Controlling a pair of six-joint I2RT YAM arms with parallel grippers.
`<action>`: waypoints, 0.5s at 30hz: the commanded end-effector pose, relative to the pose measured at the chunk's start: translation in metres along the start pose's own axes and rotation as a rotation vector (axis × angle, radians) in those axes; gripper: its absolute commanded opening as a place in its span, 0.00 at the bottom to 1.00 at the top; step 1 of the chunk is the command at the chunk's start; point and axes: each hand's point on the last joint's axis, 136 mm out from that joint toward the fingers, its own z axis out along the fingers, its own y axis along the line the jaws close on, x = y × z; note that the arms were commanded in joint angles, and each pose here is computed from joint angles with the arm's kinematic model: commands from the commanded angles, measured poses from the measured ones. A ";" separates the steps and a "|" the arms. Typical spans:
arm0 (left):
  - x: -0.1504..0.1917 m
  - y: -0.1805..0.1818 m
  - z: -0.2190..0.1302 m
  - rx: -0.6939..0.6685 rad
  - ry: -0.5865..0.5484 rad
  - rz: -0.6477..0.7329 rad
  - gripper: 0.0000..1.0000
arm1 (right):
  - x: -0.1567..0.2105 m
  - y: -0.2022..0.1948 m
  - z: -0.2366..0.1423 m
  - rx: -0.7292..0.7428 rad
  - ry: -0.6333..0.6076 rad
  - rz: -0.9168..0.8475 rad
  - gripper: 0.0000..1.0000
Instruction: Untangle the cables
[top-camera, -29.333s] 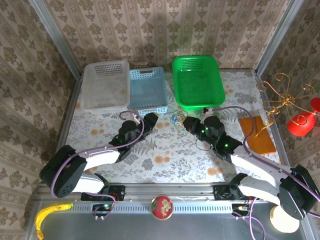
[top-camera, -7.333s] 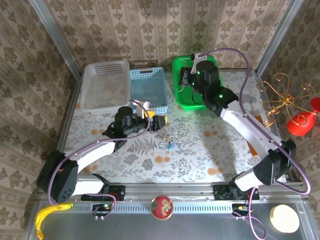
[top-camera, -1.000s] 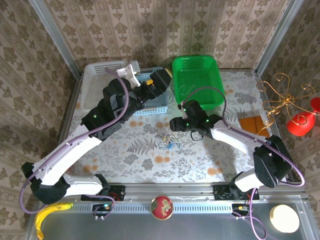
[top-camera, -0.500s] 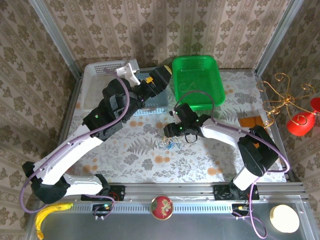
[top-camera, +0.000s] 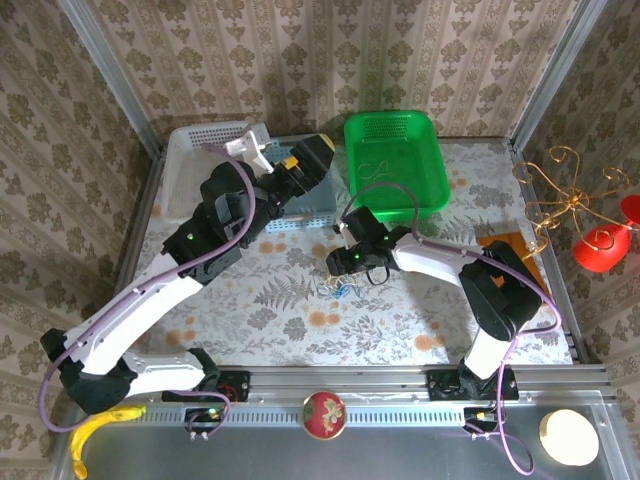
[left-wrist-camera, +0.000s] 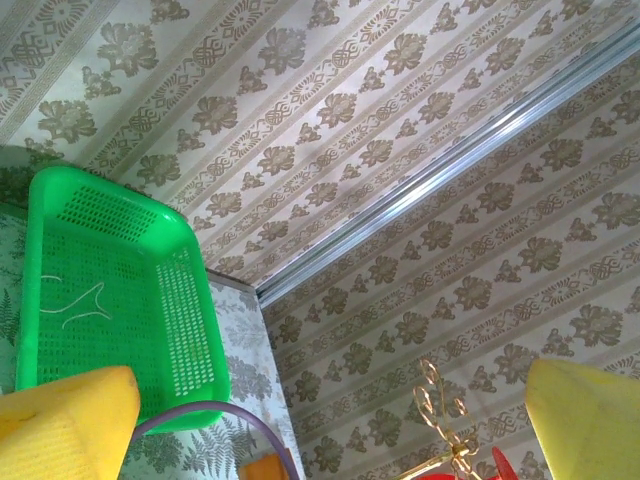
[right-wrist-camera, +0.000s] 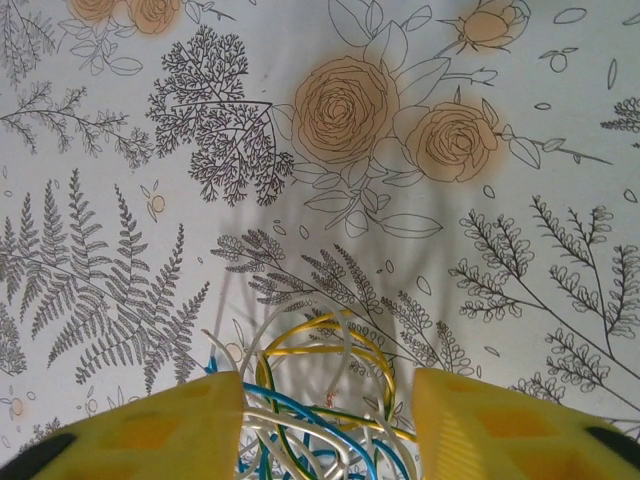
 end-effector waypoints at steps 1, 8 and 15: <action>-0.009 -0.015 -0.006 0.046 -0.009 -0.004 1.00 | -0.002 0.006 0.001 -0.024 0.016 -0.015 0.41; -0.007 -0.008 -0.004 0.051 -0.006 -0.004 1.00 | -0.004 0.008 -0.005 -0.038 0.006 -0.013 0.11; -0.001 0.029 -0.009 -0.027 0.004 0.040 1.00 | -0.007 0.013 -0.024 -0.054 -0.033 -0.011 0.00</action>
